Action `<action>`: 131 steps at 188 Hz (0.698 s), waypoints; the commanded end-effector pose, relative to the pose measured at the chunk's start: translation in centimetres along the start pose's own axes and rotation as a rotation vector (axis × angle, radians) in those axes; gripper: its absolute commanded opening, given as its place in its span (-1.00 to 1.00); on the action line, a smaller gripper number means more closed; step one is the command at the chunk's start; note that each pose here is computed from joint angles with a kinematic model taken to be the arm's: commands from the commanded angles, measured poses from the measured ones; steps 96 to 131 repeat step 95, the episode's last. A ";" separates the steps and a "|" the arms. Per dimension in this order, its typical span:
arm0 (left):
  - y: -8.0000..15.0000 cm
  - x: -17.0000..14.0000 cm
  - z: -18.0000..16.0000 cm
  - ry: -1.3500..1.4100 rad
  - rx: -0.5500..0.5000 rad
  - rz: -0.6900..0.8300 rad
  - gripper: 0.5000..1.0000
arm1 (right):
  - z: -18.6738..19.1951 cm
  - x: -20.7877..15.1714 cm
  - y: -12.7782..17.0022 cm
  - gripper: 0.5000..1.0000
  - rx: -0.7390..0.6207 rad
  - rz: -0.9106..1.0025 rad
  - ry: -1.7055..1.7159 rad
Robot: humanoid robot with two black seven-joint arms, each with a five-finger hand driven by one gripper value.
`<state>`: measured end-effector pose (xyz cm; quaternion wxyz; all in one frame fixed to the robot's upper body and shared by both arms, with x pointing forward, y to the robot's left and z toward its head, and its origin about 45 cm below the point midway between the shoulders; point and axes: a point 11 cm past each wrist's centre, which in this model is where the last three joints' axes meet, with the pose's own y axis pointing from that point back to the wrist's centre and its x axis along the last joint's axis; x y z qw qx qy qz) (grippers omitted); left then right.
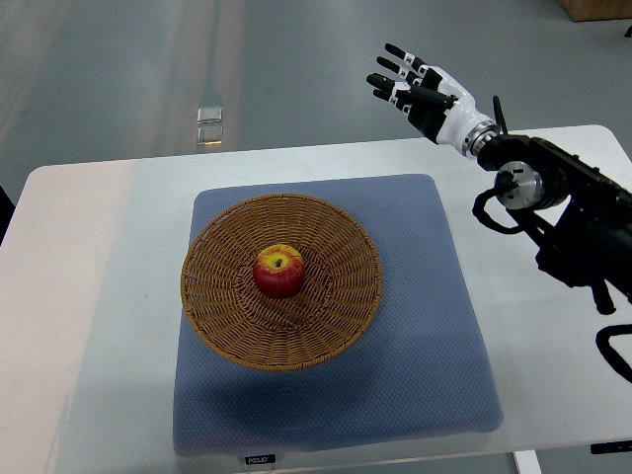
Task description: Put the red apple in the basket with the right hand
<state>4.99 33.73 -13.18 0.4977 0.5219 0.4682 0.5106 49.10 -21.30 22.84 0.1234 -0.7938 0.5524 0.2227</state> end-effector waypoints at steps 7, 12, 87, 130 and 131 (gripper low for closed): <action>0.0 0.0 0.0 -0.005 0.002 -0.001 1.00 | 3.4 1.2 0.9 0.69 0.000 0.068 -0.143; 0.0 0.0 0.0 -0.005 0.002 -0.001 1.00 | 3.7 1.3 0.9 0.69 0.001 0.077 -0.154; 0.0 0.0 0.0 -0.005 0.002 -0.001 1.00 | 5.5 1.6 1.4 0.69 0.040 0.110 -0.237; 0.0 0.0 0.0 -0.005 0.001 -0.001 1.00 | 5.5 1.7 1.5 0.69 0.039 0.113 -0.236; 0.0 0.0 0.0 -0.005 0.001 -0.001 1.00 | 5.5 1.7 1.5 0.69 0.039 0.113 -0.236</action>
